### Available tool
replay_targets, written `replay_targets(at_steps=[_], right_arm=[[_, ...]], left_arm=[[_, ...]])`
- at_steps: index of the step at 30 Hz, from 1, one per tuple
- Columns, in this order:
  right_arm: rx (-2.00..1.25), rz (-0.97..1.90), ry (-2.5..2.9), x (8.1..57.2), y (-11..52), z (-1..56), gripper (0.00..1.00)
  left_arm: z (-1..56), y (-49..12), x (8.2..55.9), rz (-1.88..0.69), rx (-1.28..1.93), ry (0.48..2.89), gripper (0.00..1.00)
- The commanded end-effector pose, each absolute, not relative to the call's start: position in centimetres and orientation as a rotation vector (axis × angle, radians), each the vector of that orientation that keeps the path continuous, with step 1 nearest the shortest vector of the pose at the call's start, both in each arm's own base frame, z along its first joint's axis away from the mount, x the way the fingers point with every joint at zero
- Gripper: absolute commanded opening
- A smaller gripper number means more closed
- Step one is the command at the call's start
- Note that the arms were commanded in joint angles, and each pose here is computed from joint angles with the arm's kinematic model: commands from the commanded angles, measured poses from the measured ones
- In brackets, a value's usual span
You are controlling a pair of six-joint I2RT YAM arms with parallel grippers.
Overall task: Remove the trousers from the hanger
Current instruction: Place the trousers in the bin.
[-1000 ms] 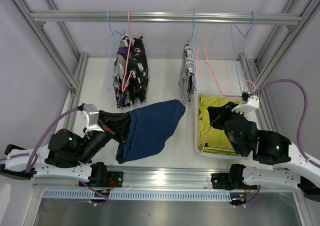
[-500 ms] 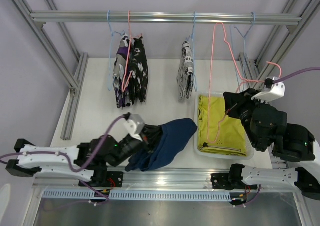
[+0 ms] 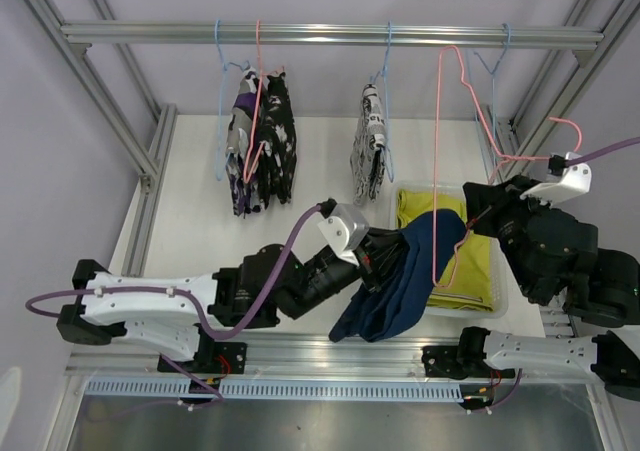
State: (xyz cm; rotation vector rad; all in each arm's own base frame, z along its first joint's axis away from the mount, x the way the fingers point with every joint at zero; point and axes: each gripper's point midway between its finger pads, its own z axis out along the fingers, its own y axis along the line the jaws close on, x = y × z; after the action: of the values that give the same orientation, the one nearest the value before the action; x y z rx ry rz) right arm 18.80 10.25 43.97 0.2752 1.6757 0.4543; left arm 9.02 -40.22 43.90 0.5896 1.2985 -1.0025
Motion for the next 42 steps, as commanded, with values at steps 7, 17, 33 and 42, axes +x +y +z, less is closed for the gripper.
replay_targets(at_steps=[7, 17, 33, 42], right_arm=[[0.332, 0.412, 1.614, 18.4, 6.5, 45.9, 0.00], [0.352, 0.411, 1.585, 17.9, 4.5, 46.7, 0.00], [0.394, 0.370, 1.571, 17.2, 1.2, 45.1, 0.00], [0.402, 0.337, 1.568, 17.1, 0.2, 44.1, 0.00]], left_arm=[[55.6, -41.6, 7.5, -1.175, 0.478, 1.037, 0.01], [54.9, -47.1, 7.5, -1.172, 0.517, 1.043, 0.01], [50.1, -53.7, 11.6, -1.274, 0.536, 1.157, 0.01], [45.1, -55.7, 14.7, -1.290, 0.577, 1.262, 0.00]])
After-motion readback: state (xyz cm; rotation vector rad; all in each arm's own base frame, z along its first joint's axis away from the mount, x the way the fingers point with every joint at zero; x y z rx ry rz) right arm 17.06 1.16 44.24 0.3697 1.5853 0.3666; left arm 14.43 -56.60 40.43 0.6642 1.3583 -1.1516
